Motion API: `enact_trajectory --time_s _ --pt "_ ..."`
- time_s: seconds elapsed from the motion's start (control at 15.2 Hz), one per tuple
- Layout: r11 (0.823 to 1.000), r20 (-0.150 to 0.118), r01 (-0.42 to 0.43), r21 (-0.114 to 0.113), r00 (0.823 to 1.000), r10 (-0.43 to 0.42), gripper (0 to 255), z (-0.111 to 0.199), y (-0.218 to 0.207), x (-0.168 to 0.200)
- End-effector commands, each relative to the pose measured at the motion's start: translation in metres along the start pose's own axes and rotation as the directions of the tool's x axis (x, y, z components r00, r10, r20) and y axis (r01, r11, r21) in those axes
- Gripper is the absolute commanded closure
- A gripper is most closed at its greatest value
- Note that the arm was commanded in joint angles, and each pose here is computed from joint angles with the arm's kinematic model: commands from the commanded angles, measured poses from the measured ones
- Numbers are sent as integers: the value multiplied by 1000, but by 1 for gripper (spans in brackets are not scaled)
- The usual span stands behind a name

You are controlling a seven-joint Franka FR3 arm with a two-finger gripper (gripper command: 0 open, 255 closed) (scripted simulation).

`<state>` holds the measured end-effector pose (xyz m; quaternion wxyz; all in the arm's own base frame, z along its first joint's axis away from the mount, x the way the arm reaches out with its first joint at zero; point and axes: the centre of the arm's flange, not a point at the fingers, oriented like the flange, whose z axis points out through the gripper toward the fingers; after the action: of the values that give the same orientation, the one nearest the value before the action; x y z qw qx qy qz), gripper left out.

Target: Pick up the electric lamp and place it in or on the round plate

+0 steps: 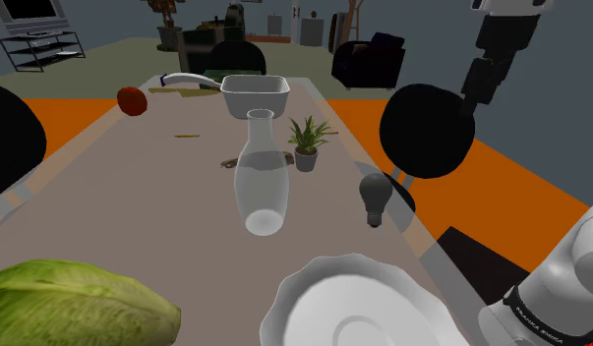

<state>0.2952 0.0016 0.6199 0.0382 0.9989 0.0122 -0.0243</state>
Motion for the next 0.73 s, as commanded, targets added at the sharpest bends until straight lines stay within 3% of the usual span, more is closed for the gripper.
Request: enact_trajectory --time_s 0.0,0.66 --pt "1000 0 0 0 1000 0 0 0 0 0" --pt "991 138 -130 44 983 123 0 70 -87 80"
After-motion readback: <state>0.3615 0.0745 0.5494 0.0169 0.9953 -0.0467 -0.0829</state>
